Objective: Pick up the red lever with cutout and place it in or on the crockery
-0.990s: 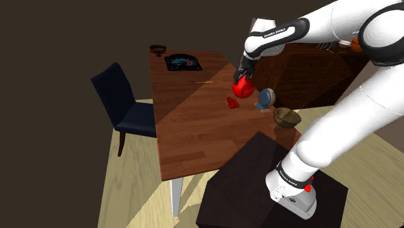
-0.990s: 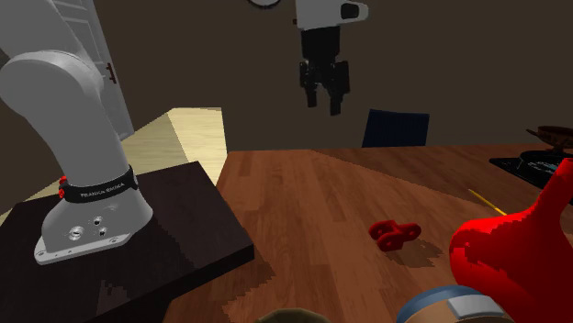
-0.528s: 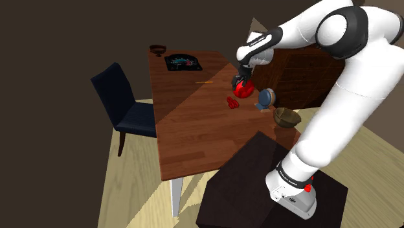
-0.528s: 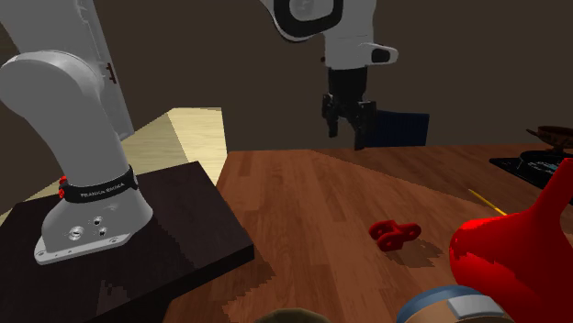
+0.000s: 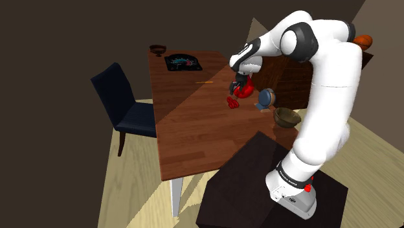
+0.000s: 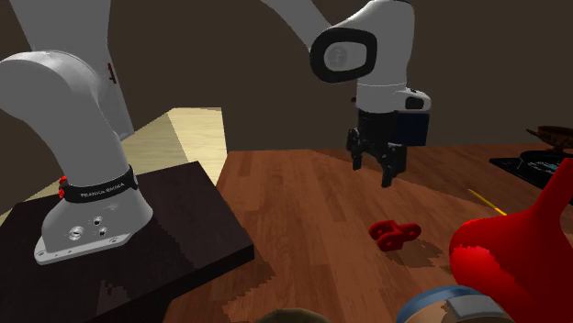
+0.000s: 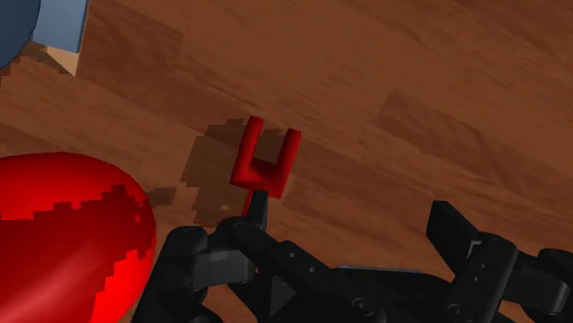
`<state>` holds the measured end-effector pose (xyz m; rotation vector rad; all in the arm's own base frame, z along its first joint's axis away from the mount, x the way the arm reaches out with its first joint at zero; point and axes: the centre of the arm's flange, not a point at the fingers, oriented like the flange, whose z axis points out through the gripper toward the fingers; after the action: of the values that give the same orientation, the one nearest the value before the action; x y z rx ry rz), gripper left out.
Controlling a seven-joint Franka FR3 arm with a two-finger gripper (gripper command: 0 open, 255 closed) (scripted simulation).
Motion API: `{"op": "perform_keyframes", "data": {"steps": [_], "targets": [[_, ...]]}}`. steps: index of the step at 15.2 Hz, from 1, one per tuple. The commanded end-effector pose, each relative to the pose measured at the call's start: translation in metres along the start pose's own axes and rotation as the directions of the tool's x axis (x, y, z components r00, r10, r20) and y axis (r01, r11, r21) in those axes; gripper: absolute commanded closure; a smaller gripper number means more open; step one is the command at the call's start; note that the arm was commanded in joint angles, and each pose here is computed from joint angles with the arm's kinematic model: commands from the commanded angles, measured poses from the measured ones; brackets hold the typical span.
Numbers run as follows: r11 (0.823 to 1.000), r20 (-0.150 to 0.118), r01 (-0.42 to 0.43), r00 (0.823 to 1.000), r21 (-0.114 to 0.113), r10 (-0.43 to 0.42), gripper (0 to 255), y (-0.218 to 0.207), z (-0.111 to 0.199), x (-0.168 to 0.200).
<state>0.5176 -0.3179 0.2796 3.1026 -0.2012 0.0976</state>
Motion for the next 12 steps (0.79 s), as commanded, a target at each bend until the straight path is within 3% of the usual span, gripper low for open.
{"op": "perform_keyframes", "data": {"steps": [1,8,12], "targets": [[1.0,0.005,0.001,1.0,0.002,-0.001,0,0.015,0.024,0.012],[1.0,0.023,0.004,1.0,0.004,-0.004,0,0.059,0.098,0.048],[1.0,0.024,0.004,1.0,0.004,-0.004,0,0.061,0.118,0.049]]}}
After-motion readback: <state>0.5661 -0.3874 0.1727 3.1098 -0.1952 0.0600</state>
